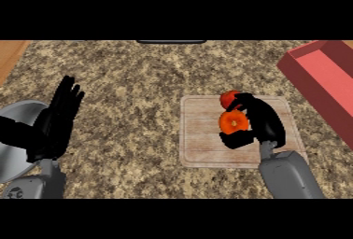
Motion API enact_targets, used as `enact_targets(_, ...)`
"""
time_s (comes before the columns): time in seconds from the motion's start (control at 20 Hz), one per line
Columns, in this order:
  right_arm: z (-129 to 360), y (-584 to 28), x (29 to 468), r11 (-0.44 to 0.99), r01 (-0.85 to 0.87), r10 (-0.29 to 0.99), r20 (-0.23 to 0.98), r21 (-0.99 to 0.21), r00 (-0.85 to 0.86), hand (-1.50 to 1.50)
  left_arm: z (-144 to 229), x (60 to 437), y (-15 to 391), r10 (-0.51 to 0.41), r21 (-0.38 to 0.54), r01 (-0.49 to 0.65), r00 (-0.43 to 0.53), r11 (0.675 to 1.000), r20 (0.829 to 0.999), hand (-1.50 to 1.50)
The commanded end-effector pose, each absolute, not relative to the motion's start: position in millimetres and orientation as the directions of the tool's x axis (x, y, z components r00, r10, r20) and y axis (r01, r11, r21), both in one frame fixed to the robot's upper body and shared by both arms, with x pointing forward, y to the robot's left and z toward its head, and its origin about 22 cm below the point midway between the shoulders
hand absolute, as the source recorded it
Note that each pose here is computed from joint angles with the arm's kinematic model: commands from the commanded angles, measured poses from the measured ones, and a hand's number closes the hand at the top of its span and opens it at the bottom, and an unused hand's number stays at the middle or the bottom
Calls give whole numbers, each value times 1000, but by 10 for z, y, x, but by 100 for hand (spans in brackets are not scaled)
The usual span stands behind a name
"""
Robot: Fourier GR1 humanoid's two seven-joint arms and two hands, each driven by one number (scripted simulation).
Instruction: Pick the squash from the cutting board and place it in the cardboard box
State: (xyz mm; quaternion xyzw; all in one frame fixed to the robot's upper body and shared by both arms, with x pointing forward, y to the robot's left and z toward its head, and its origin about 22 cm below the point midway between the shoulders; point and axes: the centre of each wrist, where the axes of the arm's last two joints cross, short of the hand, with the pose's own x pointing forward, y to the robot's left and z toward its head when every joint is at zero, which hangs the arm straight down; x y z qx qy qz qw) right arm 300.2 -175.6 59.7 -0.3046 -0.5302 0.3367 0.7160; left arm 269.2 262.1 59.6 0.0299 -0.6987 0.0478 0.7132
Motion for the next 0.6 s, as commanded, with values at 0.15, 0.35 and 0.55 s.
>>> enact_targets(0.15, 556, -1340, 2632, 162, -342, 909, 275, -926, -314, 150, 504, 2699, 2649, 27, -23, -119, 36, 993, 999, 0)
enact_targets(0.35, 684, -1396, 2274, 165, -200, 880, 235, -966, -412, 150, 559, 2590, 2572, 14, -13, -123, 11, 992, 1000, 0)
enact_targets(0.55, 985, -1406, 2132, 151, -132, 856, 196, -980, -478, 150, 430, 2518, 2583, 33, -31, -119, 16, 992, 999, 0)
